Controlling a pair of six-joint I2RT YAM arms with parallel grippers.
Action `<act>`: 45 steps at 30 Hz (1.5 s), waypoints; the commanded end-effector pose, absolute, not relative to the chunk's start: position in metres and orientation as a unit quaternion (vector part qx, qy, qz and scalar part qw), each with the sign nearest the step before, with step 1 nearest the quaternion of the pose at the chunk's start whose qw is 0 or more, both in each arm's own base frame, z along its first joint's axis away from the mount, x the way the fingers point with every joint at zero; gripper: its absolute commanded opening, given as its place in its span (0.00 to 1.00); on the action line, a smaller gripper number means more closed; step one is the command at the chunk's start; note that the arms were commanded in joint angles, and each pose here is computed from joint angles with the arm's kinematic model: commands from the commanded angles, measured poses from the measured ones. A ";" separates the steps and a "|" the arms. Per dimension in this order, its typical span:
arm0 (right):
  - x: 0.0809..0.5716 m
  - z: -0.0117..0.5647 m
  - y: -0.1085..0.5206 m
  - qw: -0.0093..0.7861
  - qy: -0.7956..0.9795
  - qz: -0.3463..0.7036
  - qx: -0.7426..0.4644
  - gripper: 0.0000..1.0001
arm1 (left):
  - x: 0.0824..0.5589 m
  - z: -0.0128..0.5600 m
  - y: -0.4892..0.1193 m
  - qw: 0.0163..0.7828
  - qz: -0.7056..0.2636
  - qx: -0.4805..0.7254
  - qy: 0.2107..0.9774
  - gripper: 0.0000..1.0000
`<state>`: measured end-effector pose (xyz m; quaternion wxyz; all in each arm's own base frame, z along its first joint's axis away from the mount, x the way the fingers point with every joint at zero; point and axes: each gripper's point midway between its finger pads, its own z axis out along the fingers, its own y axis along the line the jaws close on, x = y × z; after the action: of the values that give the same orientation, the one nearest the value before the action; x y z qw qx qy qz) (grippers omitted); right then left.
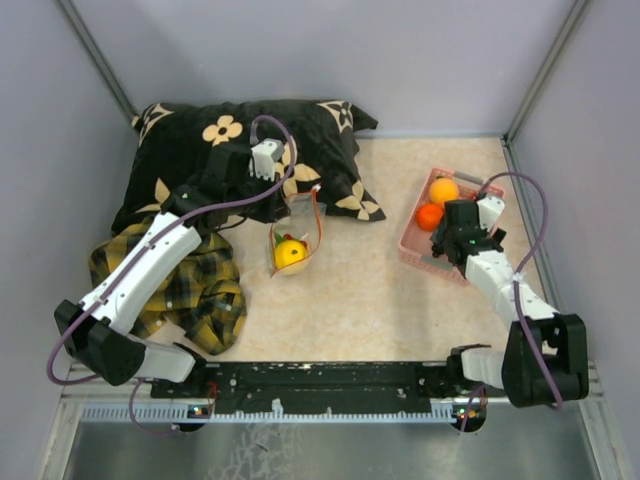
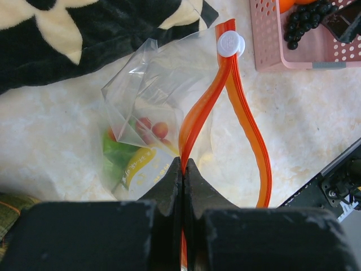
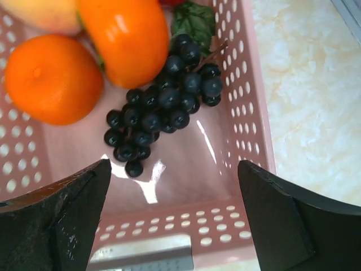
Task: Place the food in the zip-top bag and seal the zipper
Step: Pick up the fake fruit from the bin.
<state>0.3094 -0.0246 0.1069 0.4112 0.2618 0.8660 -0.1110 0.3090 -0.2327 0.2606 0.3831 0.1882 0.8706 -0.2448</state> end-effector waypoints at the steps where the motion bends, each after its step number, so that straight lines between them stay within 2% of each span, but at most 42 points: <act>1: 0.338 0.113 -0.046 0.462 0.814 -0.102 0.337 0.93 | 0.310 0.272 -0.233 0.402 -0.255 0.192 0.858 0.00; 10: 0.368 0.088 -0.062 0.462 0.796 -0.084 0.383 0.89 | 0.311 0.271 -0.233 0.400 -0.255 0.192 0.859 0.00; 23: 0.374 0.038 -0.064 0.364 0.830 -0.074 0.417 0.84 | 0.312 0.271 -0.231 0.400 -0.256 0.190 0.859 0.00; 26: 0.371 0.033 -0.066 0.353 0.833 -0.069 0.421 0.80 | 0.311 0.272 -0.231 0.401 -0.255 0.190 0.859 0.00; 28: 0.370 0.033 -0.065 0.355 0.835 -0.062 0.416 0.71 | 0.311 0.272 -0.231 0.401 -0.256 0.190 0.859 0.00; 32: 0.365 0.036 -0.064 0.361 0.835 -0.058 0.411 0.37 | 0.311 0.272 -0.231 0.401 -0.257 0.190 0.859 0.00; 41: 0.349 0.062 -0.068 0.389 0.829 -0.066 0.397 0.18 | 0.310 0.273 -0.232 0.401 -0.260 0.190 0.858 0.00; 43: 0.345 0.068 -0.067 0.395 0.828 -0.063 0.392 0.08 | 0.311 0.273 -0.231 0.401 -0.259 0.189 0.858 0.00; 45: 0.342 0.074 -0.066 0.404 0.827 -0.058 0.387 0.03 | 0.311 0.273 -0.231 0.401 -0.260 0.189 0.858 0.00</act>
<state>0.3442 -0.0624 0.0510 0.3708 0.3954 0.8383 -0.0589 0.3110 -0.2306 0.2609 0.3833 0.1854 0.8701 -0.2484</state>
